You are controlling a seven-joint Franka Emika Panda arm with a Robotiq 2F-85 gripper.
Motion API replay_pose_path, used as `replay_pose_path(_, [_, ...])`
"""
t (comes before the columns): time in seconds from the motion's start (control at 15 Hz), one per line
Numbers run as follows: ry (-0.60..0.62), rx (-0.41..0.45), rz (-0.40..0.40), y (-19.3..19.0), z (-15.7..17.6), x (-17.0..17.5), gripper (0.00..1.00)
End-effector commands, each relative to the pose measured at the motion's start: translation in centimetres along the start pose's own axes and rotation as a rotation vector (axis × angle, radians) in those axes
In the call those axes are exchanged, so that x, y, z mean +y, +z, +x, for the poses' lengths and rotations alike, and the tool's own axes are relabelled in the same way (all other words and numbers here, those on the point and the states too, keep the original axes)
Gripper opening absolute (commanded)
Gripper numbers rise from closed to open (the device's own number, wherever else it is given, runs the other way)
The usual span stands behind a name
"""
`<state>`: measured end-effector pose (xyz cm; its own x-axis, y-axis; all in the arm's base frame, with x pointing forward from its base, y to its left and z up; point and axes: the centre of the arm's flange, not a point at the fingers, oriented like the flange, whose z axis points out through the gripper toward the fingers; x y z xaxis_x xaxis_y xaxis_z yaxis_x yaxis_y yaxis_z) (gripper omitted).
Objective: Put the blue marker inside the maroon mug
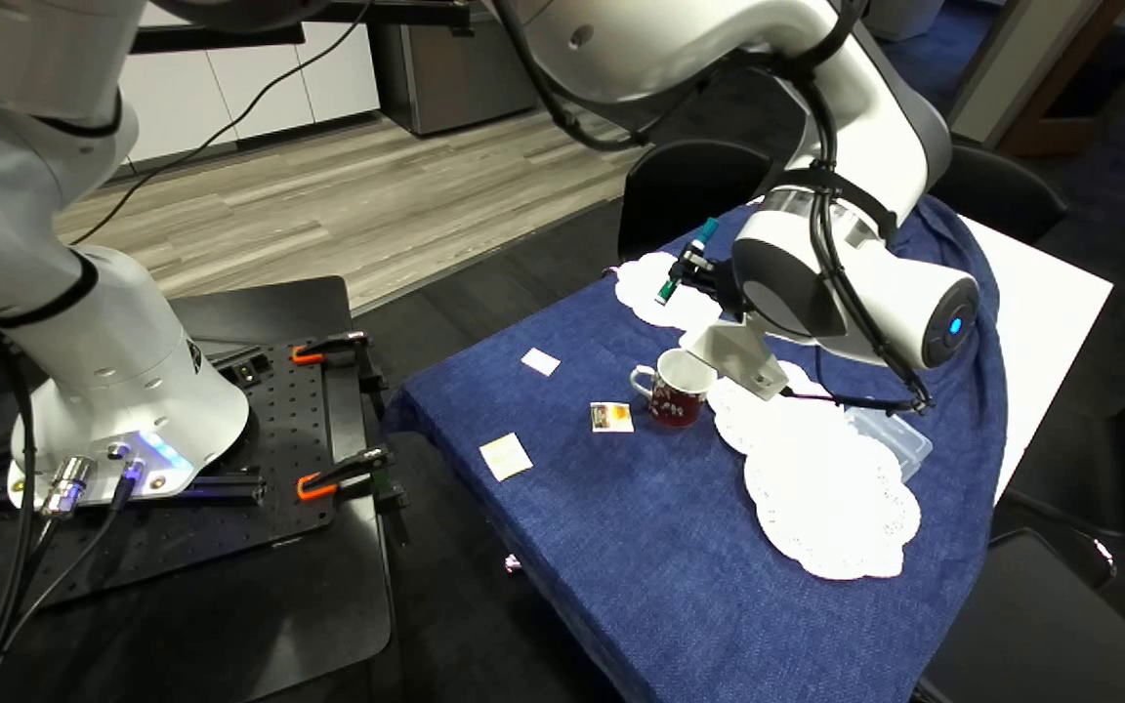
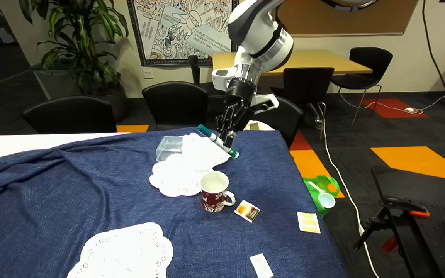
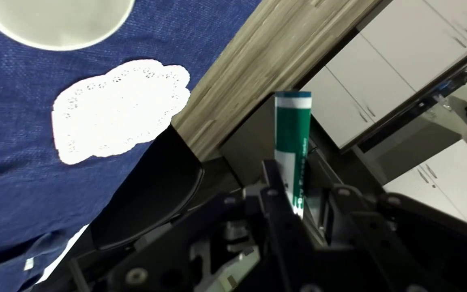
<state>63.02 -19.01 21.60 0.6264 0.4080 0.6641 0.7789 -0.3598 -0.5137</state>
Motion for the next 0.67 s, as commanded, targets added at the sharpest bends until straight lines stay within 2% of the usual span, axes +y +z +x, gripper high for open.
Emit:
replay_pose_path(0.0, [0.003,-0.001,-0.016,-0.3,-0.1,0.2,0.2])
replay_pose_path(0.13, [0.005,-0.002,-0.022,-0.4,-0.2,0.2,0.2])
replay_pose_path(0.2, [-0.006,0.004,-0.037,-0.4,-0.1,0.3,0.05])
replay_pose_path(0.6, [-0.136,0.131,-0.16,-1.2,-1.4,1.4,0.05])
